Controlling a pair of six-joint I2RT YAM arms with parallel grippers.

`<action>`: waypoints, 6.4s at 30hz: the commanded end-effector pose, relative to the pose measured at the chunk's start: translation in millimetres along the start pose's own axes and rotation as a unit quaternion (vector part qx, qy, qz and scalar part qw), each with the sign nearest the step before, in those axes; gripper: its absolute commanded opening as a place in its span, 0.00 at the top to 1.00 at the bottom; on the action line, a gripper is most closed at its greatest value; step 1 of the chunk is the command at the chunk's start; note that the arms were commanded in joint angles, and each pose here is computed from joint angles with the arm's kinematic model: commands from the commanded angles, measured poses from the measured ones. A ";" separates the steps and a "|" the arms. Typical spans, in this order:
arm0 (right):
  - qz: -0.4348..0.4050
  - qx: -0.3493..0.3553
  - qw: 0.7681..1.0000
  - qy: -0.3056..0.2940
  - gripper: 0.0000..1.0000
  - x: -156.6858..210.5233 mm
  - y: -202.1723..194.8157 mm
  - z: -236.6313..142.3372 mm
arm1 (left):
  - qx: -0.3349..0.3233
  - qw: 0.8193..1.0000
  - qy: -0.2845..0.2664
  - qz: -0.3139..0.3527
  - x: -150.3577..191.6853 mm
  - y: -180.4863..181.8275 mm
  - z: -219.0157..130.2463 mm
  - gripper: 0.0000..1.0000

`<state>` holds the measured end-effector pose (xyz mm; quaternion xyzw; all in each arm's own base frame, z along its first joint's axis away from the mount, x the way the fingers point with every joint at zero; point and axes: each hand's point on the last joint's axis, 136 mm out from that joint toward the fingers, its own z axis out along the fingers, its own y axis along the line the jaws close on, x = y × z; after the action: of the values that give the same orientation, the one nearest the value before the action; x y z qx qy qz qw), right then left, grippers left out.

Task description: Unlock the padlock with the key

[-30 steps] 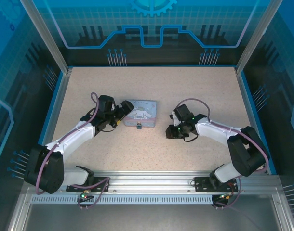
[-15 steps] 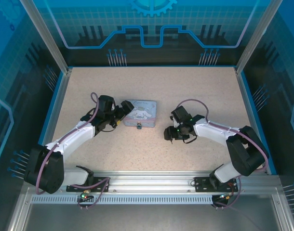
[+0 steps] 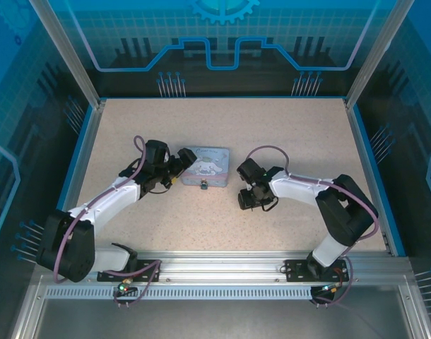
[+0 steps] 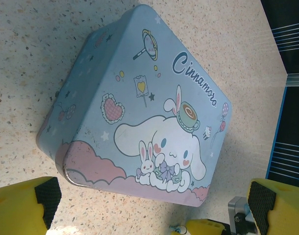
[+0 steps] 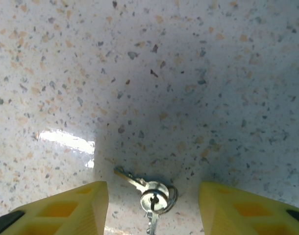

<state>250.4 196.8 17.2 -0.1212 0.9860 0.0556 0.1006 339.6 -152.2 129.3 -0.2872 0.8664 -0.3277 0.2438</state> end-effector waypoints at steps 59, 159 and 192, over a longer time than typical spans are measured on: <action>0.002 -0.147 0.986 -0.084 1.00 -37.7 53.0 -75.4 | 0.083 0.995 0.055 -0.021 22.6 -34.3 -9.9 0.01; 0.137 0.037 0.990 0.011 0.48 25.0 -35.1 -21.8 | 0.176 0.978 0.105 0.034 106.2 -103.4 16.3 0.41; 0.175 -0.209 0.960 -0.060 1.00 2.4 19.2 -34.9 | 0.171 0.979 0.106 0.029 105.5 -101.5 22.1 0.36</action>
<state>230.1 196.6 38.9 0.0181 0.9722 0.2040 0.1132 307.0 -290.2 153.4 -0.1871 0.8294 -0.4892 0.1943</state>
